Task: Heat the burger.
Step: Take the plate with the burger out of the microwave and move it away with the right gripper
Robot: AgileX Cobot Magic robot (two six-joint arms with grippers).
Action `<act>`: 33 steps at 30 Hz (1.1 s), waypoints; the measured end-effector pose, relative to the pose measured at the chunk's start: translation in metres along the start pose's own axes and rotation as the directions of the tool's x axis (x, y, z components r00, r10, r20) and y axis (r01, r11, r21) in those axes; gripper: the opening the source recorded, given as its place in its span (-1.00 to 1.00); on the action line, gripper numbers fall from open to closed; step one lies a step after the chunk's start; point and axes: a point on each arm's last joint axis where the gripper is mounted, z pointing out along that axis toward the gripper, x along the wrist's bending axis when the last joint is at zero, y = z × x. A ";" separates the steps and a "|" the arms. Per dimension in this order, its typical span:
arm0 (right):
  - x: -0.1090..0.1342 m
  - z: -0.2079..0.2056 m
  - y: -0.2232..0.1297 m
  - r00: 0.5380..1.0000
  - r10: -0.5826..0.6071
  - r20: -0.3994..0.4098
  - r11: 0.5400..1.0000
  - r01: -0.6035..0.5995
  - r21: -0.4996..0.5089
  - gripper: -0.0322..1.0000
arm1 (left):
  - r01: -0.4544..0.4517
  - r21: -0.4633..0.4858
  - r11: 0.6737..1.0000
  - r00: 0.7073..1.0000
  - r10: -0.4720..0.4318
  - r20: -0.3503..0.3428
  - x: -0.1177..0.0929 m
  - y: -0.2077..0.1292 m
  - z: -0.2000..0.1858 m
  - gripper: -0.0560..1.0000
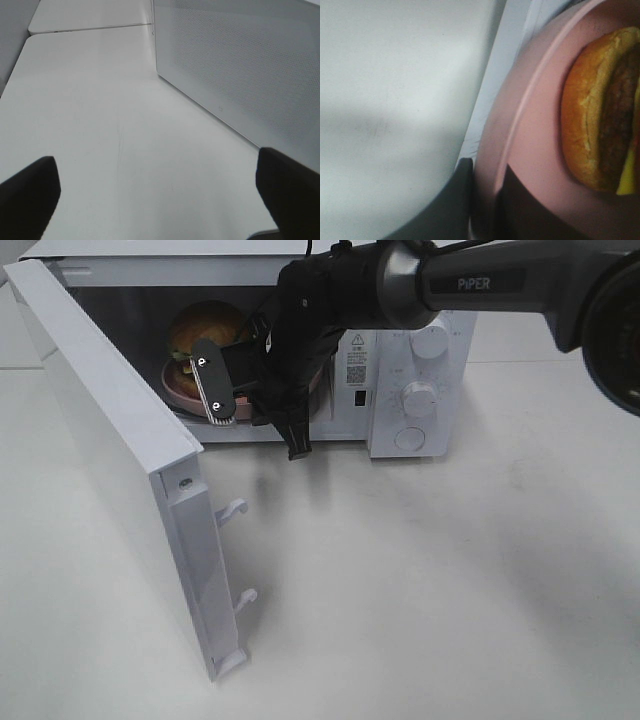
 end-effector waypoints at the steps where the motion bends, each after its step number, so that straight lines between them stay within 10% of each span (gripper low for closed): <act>1: 0.000 0.000 0.000 1.000 0.000 0.000 1.000 0.000 0.000 -0.75 | 0.000 0.000 1.000 1.000 0.000 0.000 0.000 0.000 0.000 0.97; 33: 0.055 -0.080 -0.019 0.976 -0.209 -0.064 0.971 0.199 -0.131 -0.75 | 0.000 0.000 1.000 1.000 0.000 0.000 0.000 0.000 0.000 0.97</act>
